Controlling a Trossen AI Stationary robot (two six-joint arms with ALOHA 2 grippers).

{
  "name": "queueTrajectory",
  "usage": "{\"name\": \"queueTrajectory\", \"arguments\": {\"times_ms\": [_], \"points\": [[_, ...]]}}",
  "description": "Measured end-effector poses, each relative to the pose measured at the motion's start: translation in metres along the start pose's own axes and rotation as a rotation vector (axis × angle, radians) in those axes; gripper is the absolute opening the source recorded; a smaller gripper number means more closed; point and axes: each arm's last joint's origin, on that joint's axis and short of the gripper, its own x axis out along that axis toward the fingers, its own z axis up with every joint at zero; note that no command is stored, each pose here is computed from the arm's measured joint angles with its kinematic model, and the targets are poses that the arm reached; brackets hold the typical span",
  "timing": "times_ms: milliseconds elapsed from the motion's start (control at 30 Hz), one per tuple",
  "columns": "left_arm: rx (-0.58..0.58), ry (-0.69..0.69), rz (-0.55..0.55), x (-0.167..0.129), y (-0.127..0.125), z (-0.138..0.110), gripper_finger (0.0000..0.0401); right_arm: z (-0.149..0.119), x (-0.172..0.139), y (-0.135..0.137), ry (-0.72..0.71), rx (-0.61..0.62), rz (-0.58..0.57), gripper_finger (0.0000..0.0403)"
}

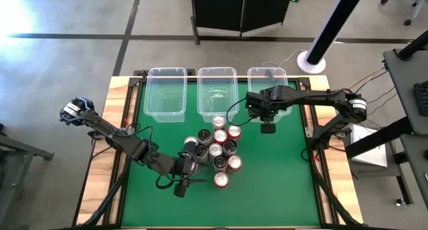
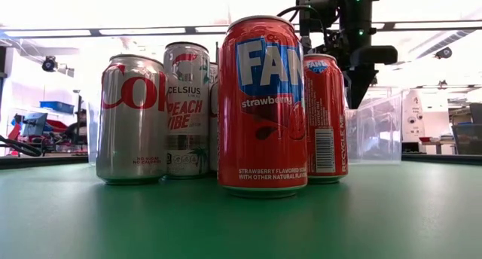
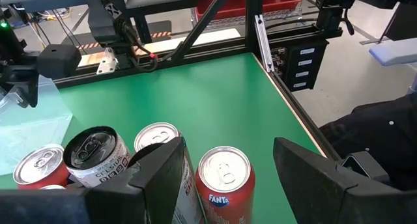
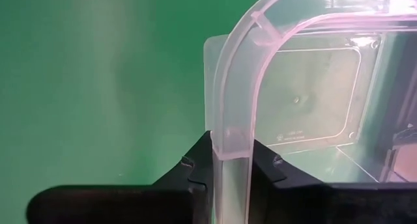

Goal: Sort soda cans
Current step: Move the bottom transparent bin to the top right of the table

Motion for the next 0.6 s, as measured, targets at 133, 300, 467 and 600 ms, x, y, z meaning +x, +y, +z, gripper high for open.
{"name": "queueTrajectory", "arguments": {"times_ms": [133,300,467,600], "points": [[0.0,0.0,0.0,0.0,0.0,0.0,0.0221,0.0,0.0,0.0,0.0,0.005,0.0,0.0086],[0.0,0.0,0.0,0.0,0.0,0.0,0.0221,-0.001,-0.001,0.001,-0.002,-0.003,-0.001,0.0129],[0.0,-0.001,0.0,0.0,0.0,0.0,0.0221,-0.001,-0.016,-0.002,0.005,0.0,0.001,0.0167],[0.0,-0.002,0.0,0.0,0.0,0.0,0.0221,0.002,-0.036,-0.003,-0.023,0.045,-0.004,0.0189]]}}
